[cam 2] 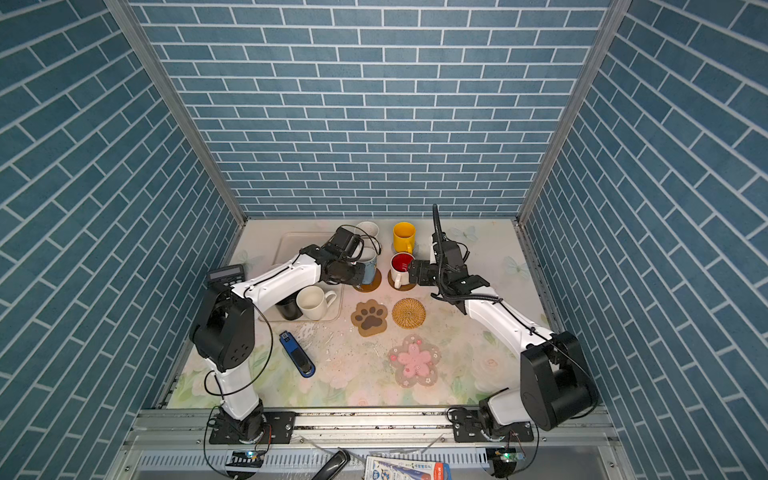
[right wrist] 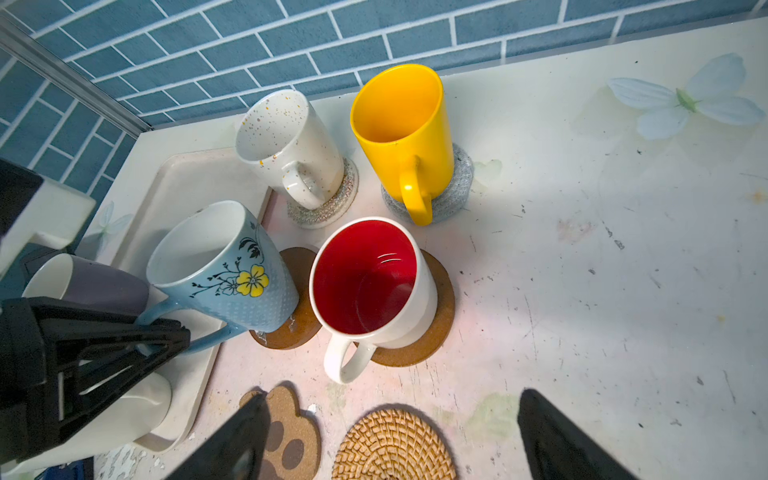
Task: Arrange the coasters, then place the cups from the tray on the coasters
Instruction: 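Carry the light-blue mug with the left gripper over the scratched wooden coaster, then lower the light-blue mug onto the wooden coaster and open the left gripper, then lower the right gripper over the tray's white mug while the left withdraws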
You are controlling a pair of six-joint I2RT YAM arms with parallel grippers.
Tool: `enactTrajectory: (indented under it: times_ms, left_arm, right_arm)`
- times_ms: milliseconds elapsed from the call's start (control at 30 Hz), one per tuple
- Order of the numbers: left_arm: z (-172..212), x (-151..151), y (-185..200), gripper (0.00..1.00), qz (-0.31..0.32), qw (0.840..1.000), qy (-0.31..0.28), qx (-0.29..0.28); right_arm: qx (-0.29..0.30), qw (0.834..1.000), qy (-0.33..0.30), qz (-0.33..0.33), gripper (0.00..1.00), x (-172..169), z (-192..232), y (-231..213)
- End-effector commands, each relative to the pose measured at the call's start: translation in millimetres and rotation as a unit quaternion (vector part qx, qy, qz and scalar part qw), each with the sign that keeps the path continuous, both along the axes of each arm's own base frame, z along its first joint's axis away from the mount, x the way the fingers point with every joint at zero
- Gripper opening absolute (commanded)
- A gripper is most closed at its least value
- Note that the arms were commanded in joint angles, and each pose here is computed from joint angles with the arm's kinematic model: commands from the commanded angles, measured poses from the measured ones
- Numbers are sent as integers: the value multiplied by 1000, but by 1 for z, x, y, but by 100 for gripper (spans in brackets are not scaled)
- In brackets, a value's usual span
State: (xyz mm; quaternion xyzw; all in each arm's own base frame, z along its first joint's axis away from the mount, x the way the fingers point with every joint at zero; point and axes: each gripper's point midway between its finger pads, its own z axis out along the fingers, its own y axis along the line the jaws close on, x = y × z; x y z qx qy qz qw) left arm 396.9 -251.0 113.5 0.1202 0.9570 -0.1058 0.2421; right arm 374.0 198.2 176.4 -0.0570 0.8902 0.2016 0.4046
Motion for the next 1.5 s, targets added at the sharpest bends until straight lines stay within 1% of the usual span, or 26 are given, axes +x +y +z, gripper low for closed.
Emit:
enactTrajectory:
  times_ms: [0,233,300,367,433,600,733,900,1100,1167,1233,1300,1467]
  left_arm:
    - [2,6,-7,0,-1,1000,-20,-11]
    - [-12,3,-7,1,0,1000,-12,-7]
    - [-14,2,-7,7,-1,1000,-10,-6]
    - [-16,1,-7,16,-1,1000,-8,-5]
    - [-17,1,-7,30,1,1000,-8,-4]
    - [-16,-1,-7,44,2,1000,-8,-3]
    - [-12,-2,-6,51,4,1000,-13,-4]
    - [6,-1,-1,66,11,999,-35,-3]
    - [47,-2,15,89,37,997,-71,5]
    - [61,-5,24,95,53,995,-82,9]
    - [74,-8,34,97,70,993,-89,14]
    - [84,-14,47,97,92,991,-92,23]
    - [98,-39,72,88,119,988,-98,23]
  right_arm:
    - [3,1000,0,-1,93,-5,-4,-3]
    - [3,1000,0,-1,93,-9,-4,-5]
    - [3,1000,0,-2,93,-9,-4,-6]
    - [3,1000,1,-2,93,-10,-4,-6]
    - [4,1000,0,-2,93,-10,-3,-6]
    - [4,1000,-3,-3,93,-12,0,-8]
    - [4,1000,-4,-3,93,-14,3,-8]
    - [2,1000,-10,16,93,-18,11,-5]
    - [-42,997,-13,66,94,-28,26,10]
    - [-50,995,-13,84,93,-32,31,17]
    - [-55,993,-9,103,92,-35,36,27]
    - [-52,990,1,131,90,-40,39,41]
    - [-63,980,15,188,86,-47,45,79]
